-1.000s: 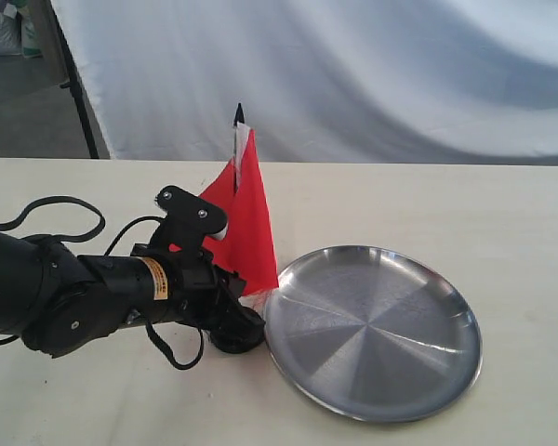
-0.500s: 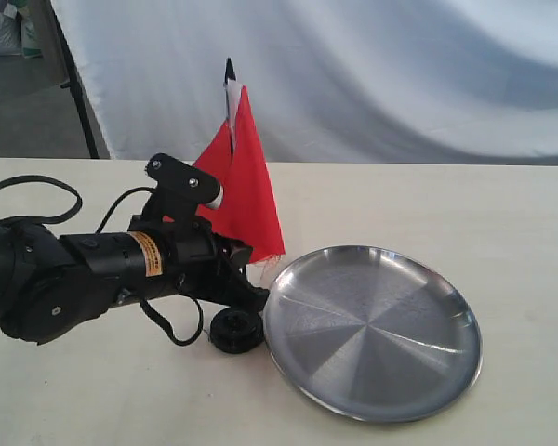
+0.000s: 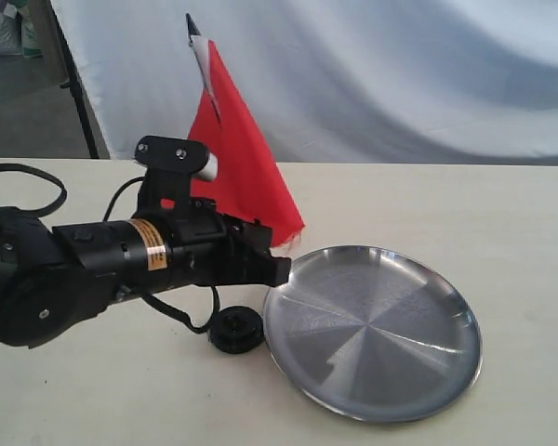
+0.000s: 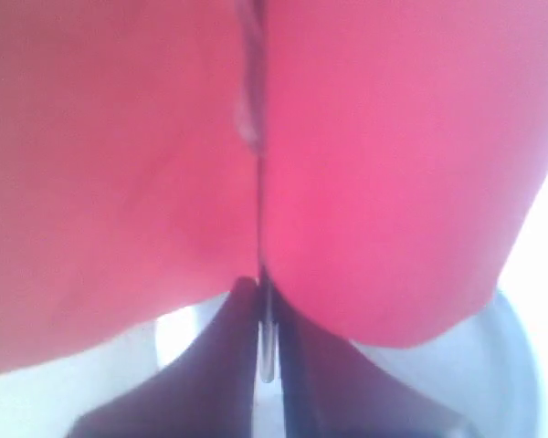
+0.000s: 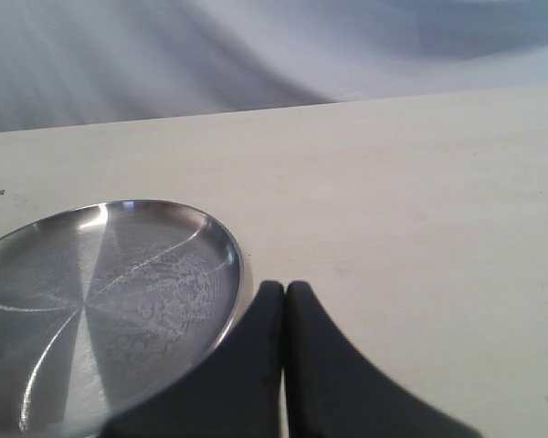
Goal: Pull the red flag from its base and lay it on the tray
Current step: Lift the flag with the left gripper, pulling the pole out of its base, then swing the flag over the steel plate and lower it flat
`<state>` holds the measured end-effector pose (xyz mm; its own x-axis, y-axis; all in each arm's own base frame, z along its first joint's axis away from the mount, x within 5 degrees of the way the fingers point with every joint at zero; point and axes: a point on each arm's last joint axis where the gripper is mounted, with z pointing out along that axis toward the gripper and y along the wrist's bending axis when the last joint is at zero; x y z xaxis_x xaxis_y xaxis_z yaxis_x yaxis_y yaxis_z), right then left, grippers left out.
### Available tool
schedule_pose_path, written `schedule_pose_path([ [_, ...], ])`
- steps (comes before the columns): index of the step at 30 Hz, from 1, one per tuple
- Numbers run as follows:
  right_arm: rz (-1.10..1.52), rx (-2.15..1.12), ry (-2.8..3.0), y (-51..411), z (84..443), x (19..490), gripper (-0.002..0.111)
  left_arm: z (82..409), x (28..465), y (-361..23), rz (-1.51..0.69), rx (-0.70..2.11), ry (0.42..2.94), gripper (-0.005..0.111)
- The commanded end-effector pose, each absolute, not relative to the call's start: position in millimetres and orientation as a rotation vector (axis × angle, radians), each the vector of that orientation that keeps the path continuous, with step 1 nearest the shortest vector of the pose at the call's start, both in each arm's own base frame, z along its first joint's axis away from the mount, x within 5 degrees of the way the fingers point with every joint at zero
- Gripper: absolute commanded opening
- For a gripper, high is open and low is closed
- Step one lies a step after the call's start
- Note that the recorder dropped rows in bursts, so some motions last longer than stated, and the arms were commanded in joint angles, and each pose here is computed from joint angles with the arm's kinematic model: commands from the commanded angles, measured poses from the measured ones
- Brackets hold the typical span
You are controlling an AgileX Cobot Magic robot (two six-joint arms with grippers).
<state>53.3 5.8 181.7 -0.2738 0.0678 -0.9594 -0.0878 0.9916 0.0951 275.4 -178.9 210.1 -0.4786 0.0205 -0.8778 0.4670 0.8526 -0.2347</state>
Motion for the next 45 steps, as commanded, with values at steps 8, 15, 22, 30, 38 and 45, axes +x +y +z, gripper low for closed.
schedule_pose_path([
  [8, 0.136, -0.022, 1.831, 5, 182, 53, 0.0, 211, 264, -234, -0.859, 0.28, 1.959, 0.0],
  [15, 0.136, -0.022, 1.831, 5, 182, 53, 0.0, 185, 276, -264, -1.123, 0.154, 2.012, 0.0],
  [22, 0.136, -0.022, 1.831, 5, 182, 53, 0.0, 147, 293, -285, -1.299, -0.04, 2.101, 0.0],
  [30, 0.136, -0.022, 1.831, 5, 182, 53, 0.0, 121, 303, -302, -1.42, -0.091, 2.14, 0.0],
  [38, 0.136, -0.022, 1.831, 5, 182, 53, 0.0, 108, 310, -311, -1.436, -0.117, 2.2, 0.007],
  [45, 0.136, -0.022, 1.831, 5, 182, 53, 0.0, 102, 311, -309, -1.363, -0.142, 2.259, 0.058],
])
